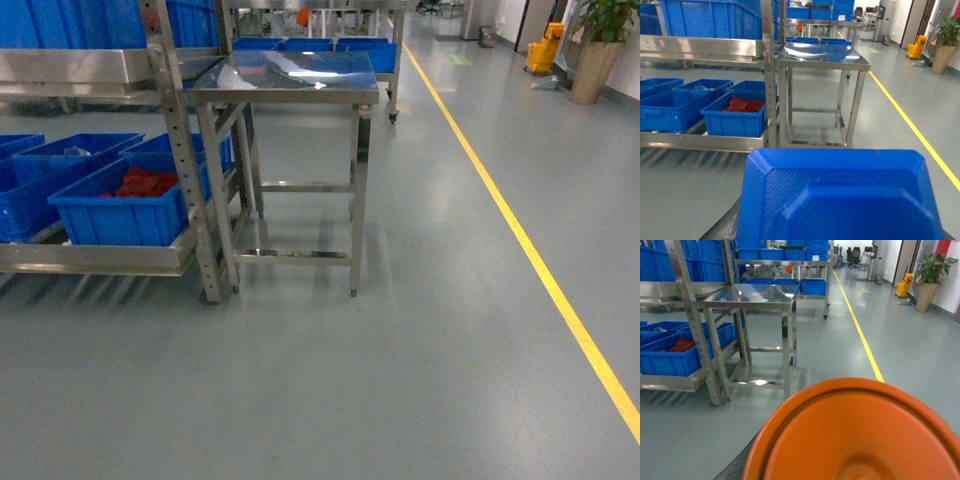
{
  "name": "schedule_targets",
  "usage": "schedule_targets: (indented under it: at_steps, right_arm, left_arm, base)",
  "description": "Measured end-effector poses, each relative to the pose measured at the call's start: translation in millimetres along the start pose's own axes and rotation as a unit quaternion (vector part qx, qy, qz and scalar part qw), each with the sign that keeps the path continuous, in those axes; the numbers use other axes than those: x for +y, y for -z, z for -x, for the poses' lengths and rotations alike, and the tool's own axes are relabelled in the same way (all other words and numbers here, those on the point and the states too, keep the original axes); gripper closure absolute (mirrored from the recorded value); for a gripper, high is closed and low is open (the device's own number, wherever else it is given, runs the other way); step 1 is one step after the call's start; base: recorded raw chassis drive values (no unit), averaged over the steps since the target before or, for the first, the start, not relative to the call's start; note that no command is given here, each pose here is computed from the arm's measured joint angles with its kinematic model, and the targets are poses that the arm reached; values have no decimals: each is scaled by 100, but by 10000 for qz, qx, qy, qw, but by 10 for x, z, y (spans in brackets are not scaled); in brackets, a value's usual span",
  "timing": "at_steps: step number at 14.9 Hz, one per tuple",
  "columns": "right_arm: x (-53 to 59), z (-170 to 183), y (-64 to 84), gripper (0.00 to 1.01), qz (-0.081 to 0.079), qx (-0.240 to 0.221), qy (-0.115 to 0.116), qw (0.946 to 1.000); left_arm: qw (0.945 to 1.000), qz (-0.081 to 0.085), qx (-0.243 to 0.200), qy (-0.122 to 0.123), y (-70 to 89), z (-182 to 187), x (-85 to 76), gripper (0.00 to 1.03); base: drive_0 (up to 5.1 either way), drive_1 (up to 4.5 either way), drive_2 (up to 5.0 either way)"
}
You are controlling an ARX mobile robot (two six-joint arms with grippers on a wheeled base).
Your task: Sort blue parts and orange caps into right shelf containers
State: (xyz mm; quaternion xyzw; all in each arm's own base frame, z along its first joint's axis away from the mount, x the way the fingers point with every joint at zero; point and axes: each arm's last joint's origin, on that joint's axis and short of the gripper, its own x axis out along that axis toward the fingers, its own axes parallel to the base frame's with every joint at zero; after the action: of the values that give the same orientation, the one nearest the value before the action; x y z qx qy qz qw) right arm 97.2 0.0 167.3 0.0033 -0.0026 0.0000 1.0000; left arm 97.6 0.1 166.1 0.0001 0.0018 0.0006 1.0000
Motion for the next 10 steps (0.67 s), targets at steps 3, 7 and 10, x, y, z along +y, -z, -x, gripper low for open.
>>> schedule_targets:
  at_steps: [3, 7, 10]
  right_arm:
    - [0, 0, 3, 59, 0, 17, 0, 10000]
    - [0, 0, 2, 59, 0, 11, 0, 10000]
    - [0, 0, 3, 59, 0, 15, 0, 10000]
  left_arm:
    - [10000, 0, -2, 4, 0, 0, 0, 62]
    - [10000, 0, 13, 0, 3, 0, 0, 62]
    - [10000, 0, 15, 0, 3, 0, 0, 62]
  base:
    - [-2, 432, -435]
    - [1, 435, -432]
    - [-2, 432, -435]
